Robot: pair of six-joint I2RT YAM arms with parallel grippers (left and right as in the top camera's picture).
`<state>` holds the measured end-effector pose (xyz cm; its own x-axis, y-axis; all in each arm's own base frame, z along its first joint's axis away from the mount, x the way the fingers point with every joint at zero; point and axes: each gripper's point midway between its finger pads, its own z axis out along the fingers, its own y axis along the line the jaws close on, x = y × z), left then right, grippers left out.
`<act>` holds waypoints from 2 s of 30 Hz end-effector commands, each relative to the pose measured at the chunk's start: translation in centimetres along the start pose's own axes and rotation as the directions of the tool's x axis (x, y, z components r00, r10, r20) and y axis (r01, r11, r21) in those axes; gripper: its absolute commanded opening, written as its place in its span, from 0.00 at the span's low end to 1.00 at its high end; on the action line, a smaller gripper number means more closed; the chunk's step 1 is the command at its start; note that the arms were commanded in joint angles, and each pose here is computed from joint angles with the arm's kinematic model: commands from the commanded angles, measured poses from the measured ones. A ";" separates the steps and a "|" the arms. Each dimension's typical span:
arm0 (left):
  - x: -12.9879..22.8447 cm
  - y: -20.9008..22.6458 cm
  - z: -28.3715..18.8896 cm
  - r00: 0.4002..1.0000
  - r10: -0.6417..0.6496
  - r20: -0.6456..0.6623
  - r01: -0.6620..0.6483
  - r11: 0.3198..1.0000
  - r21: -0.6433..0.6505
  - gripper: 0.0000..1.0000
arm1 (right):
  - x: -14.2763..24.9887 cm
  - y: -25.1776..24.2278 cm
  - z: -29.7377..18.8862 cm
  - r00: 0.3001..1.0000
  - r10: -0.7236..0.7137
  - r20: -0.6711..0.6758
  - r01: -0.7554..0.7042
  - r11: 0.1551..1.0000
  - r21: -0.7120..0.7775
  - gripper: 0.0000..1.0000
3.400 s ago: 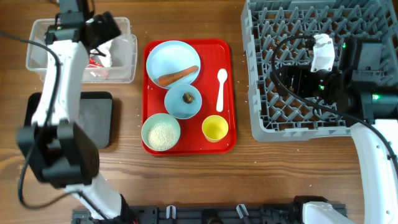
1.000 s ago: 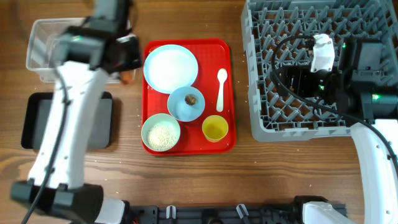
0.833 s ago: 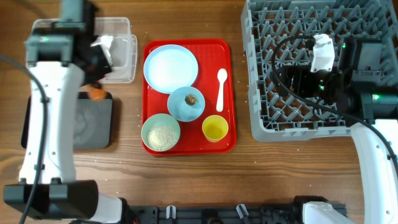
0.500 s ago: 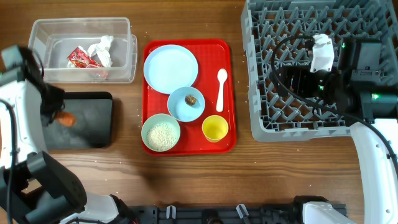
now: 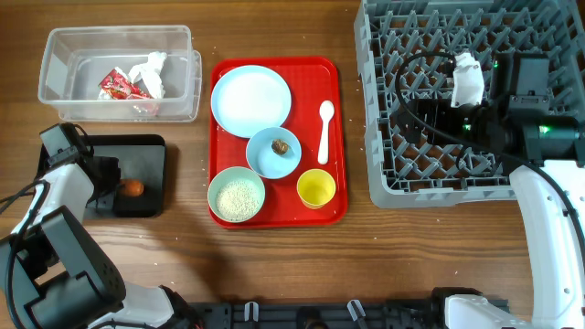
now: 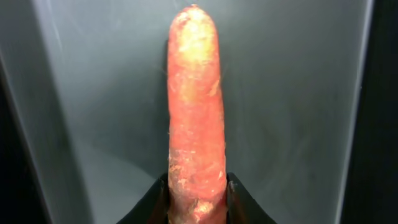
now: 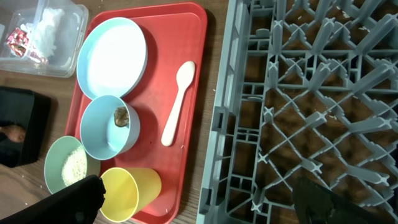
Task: Sort waste into correct bins and load items into the dishwasher rack
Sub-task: 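Carry the carrot left and place it on the black tray, then reach the left gripper to the blue bowl and grasp its rim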
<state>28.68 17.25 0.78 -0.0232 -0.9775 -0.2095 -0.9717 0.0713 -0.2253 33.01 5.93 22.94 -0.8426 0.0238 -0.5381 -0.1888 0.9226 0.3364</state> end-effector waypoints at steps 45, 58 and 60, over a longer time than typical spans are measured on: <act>28.1 -14.2 -17.2 0.008 0.984 0.178 -0.935 -0.056 0.350 1.00 | -2.1 2.0 -3.8 0.985 -0.067 0.160 0.071 0.997 -0.019 1.00; 32.5 -10.7 -13.9 -0.314 0.943 0.110 -0.854 -0.331 0.402 0.89 | -1.3 0.7 -0.8 0.998 -0.025 0.061 0.026 0.999 -0.025 1.00; 34.1 -9.3 -14.3 -0.416 0.901 0.124 -0.810 -0.429 0.401 0.87 | -1.3 0.6 -0.6 0.998 -0.023 0.056 0.024 0.999 -0.024 1.00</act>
<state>35.49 -16.34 9.22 -0.9279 0.2908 -0.2332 0.3211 0.9413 -0.1039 33.40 6.05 24.26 -0.8072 0.0224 -0.5899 -0.2143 0.9199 0.3283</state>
